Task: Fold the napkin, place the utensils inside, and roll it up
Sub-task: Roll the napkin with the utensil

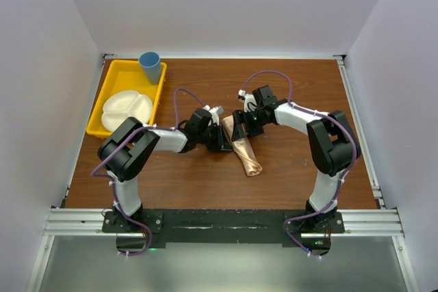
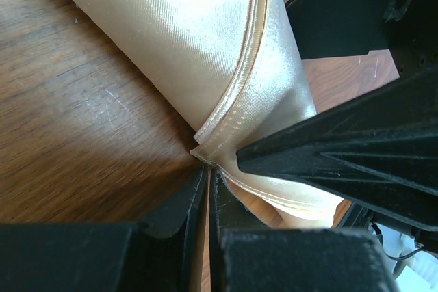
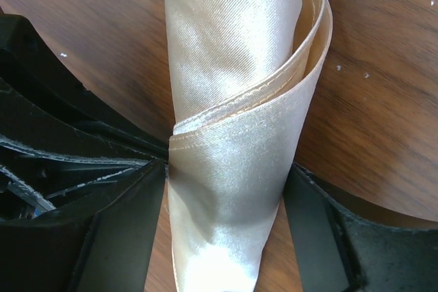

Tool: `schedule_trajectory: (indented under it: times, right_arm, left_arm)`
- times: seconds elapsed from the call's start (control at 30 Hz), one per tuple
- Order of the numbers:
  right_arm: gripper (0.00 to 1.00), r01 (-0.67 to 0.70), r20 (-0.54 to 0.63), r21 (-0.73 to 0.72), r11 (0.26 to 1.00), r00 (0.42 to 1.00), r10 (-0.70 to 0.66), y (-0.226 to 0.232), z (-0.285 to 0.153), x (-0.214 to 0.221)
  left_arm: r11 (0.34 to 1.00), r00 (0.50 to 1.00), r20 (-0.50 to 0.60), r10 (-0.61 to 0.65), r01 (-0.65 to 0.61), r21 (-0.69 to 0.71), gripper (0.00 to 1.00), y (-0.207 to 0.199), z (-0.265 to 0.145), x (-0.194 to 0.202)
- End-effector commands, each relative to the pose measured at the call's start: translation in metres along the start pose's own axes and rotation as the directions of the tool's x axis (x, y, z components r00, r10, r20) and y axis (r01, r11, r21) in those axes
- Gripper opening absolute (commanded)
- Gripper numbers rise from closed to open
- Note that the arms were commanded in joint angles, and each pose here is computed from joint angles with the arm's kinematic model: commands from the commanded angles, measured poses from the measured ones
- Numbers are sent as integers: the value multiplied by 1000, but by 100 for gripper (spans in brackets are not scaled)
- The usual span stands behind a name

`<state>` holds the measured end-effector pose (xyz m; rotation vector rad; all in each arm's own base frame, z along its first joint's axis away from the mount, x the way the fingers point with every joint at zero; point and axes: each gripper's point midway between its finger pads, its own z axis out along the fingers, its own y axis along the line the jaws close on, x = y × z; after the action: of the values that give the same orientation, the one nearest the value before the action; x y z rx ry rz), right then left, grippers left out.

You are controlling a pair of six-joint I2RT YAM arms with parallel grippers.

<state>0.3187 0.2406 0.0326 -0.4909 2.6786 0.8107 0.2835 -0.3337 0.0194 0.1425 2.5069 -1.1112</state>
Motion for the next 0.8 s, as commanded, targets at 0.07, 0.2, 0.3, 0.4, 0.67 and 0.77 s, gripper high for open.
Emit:
schedule_trajectory:
  times: [0.07,0.2,0.3,0.4,0.67,0.77]
  right_arm:
    - [66,-11,-61,48,999,998,14,-13,18,30]
    - [61,-12,-69,67,998,997,17,-14,25,36]
    - [55,-11,-58,89,996,998,17,-15,27,36]
    - [39,-31,-49,121,992,998,37,-20,28,37]
    - [5,-107,-7,177,978,994,110,-30,31,30]
    - [0,-160,44,214,964,987,154,-39,28,14]
  left_arm:
    - [999,999,29,32,-31,-37,10,-3,-19,-2]
    - [999,996,67,50,-49,-24,10,-17,-36,-13]
    - [998,993,99,61,-59,-17,10,-25,-51,-23]
    - [998,989,135,61,-59,-22,10,-25,-66,-33]
    - [998,980,190,65,-61,-25,10,-26,-86,-53]
    - [998,980,189,61,-58,-21,10,-26,-86,-52]
